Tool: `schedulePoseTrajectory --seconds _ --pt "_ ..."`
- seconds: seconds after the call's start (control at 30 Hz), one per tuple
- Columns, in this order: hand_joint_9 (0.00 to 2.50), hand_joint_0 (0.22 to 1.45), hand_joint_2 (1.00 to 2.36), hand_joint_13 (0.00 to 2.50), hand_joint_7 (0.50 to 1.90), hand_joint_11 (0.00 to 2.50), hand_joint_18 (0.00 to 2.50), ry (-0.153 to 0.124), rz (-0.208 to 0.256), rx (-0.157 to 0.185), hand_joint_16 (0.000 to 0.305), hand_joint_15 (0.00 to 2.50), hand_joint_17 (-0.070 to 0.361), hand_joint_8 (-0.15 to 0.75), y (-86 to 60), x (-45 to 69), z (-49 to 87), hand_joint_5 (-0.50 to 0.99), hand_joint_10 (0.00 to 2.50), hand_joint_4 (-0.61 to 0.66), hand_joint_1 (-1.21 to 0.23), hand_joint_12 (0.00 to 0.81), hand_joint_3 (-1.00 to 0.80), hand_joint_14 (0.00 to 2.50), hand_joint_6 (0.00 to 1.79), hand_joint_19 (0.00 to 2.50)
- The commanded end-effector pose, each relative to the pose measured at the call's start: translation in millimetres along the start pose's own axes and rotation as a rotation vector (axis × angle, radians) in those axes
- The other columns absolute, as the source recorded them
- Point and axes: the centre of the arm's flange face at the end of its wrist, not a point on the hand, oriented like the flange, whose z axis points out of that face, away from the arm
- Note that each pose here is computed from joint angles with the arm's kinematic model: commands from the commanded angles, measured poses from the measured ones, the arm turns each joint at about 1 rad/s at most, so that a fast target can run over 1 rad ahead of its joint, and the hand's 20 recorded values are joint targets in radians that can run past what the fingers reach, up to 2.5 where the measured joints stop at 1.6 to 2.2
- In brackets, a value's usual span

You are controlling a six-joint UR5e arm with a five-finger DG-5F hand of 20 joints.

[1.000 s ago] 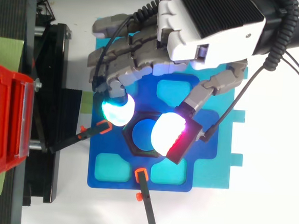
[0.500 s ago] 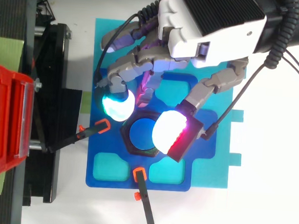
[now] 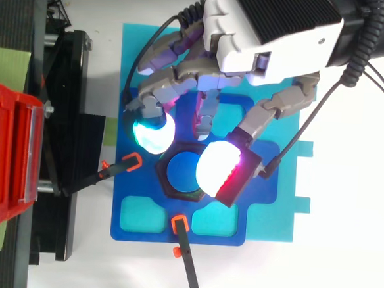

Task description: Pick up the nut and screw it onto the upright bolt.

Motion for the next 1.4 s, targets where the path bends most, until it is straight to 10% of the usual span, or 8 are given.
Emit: schedulePoseTrajectory --seconds 0.0,0.27,0.53,1.37 --pt "1.31 0.48 1.0 0.84 1.36 0.06 0.48 -0.007 -0.005 -0.007 0.017 0.0 0.039 0.268 0.9 -1.8 1.0 -0.01 0.0 0.21 -0.28 0.225 -0.5 0.0 0.5 0.0" --pt "1.09 0.47 1.0 0.75 0.95 0.0 0.4 -0.018 -0.012 -0.016 0.025 0.0 0.056 0.252 1.3 -3.3 2.4 -0.12 0.0 0.23 -0.29 0.25 -0.5 0.0 0.5 0.0" --pt "0.34 0.44 1.0 0.29 0.53 0.0 0.0 -0.009 -0.005 -0.016 0.034 0.0 0.076 0.181 4.8 0.8 4.9 -0.25 0.0 0.06 -0.32 0.291 -0.5 0.0 0.5 0.0" --pt "0.19 0.42 1.0 0.16 0.6 0.0 0.0 0.034 0.022 0.003 0.038 0.0 0.086 0.199 10.9 14.5 6.4 -0.25 0.0 0.09 -0.26 0.324 -0.5 0.0 0.5 0.0"
